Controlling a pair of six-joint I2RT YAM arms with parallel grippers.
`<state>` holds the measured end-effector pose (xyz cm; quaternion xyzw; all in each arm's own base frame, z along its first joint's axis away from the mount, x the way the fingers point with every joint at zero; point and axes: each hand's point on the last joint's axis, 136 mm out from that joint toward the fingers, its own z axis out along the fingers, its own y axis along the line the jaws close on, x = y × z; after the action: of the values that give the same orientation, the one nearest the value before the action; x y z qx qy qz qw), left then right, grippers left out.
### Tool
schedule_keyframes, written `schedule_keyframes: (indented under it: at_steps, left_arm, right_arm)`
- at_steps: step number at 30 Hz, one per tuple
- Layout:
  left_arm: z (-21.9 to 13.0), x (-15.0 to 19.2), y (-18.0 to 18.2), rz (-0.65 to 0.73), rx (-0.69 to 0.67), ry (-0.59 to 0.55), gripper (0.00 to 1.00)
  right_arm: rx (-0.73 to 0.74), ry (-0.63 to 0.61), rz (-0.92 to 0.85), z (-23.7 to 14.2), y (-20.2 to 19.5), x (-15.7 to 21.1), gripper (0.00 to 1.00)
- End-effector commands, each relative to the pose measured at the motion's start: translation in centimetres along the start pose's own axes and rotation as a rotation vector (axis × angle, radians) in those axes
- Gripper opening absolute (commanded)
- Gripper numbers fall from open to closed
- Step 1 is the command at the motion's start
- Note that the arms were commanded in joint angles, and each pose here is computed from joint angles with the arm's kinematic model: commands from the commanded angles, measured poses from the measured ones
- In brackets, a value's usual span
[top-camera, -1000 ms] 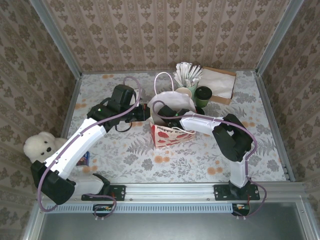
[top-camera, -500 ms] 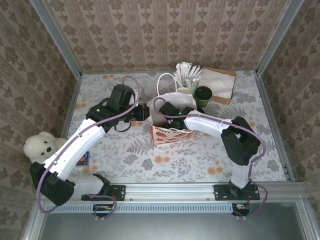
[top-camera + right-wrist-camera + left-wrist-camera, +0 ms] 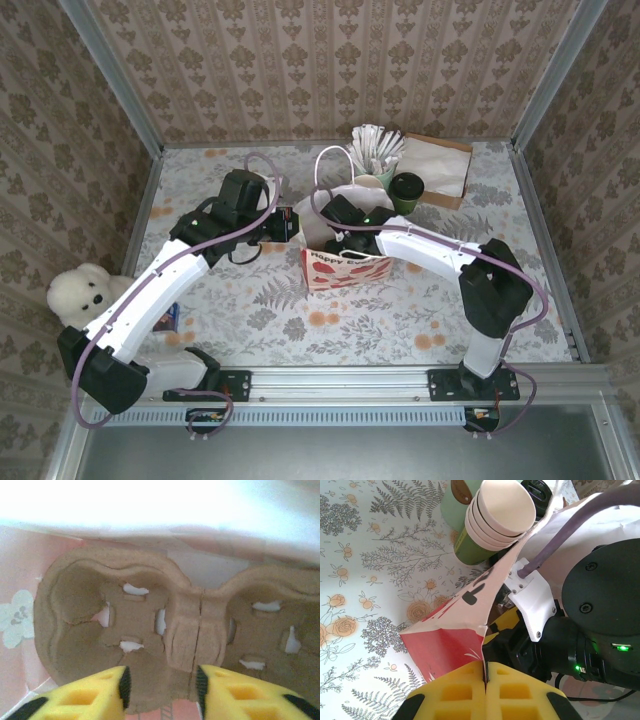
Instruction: Pack the takeout coffee
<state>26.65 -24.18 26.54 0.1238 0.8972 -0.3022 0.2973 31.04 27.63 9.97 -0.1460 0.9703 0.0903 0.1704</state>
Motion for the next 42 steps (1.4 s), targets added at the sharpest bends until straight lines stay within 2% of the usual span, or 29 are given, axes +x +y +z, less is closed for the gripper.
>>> schedule_keyframes:
  at_steps: [1, 8, 11, 15, 19, 26, 30, 34, 39, 42]
  left_arm:
    - [-0.3, -0.6, -0.4, 0.035, 0.016, -0.031, 0.00]
    - [-0.4, -0.6, -0.7, 0.048, 0.035, -0.038, 0.00]
    - [-0.3, -0.6, -0.7, 0.052, 0.034, -0.037, 0.00]
    - [-0.4, -0.7, -0.7, 0.045, 0.035, -0.034, 0.00]
    - [-0.4, -0.7, -0.9, 0.043, 0.049, -0.030, 0.00]
    - [-0.5, -0.7, -0.6, 0.044, 0.032, -0.028, 0.00]
    - [-0.3, -0.6, -0.4, 0.050, 0.022, -0.013, 0.00]
    - [0.0, -0.5, -0.4, 0.051, 0.024, -0.003, 0.00]
    - [-0.4, -0.6, -0.6, 0.055, 0.029, -0.013, 0.00]
    - [-0.4, -0.5, -0.4, 0.057, 0.022, -0.011, 0.00]
  right_arm:
    - [-0.006, 0.029, -0.036, 0.4, -0.2, 1.0, 0.35]
    - [0.007, 0.092, -0.100, 3.1, -0.7, 2.4, 0.17]
    - [0.031, 0.129, -0.123, 4.5, -1.1, 3.2, 0.15]
    - [0.115, 0.175, -0.137, 6.3, -2.7, 4.3, 0.16]
    - [0.157, 0.135, -0.119, 6.6, -3.3, 3.6, 0.19]
    - [-0.010, 0.139, -0.145, 4.4, 0.1, 2.8, 0.28]
    - [-0.105, 0.197, -0.131, 3.2, 1.4, 4.0, 0.31]
    - [-0.140, 0.269, -0.124, 3.6, 1.7, 5.9, 0.34]
    - [0.013, 0.266, -0.108, 6.3, -1.0, 6.4, 0.35]
    - [0.074, 0.226, -0.100, 6.1, -1.6, 5.0, 0.36]
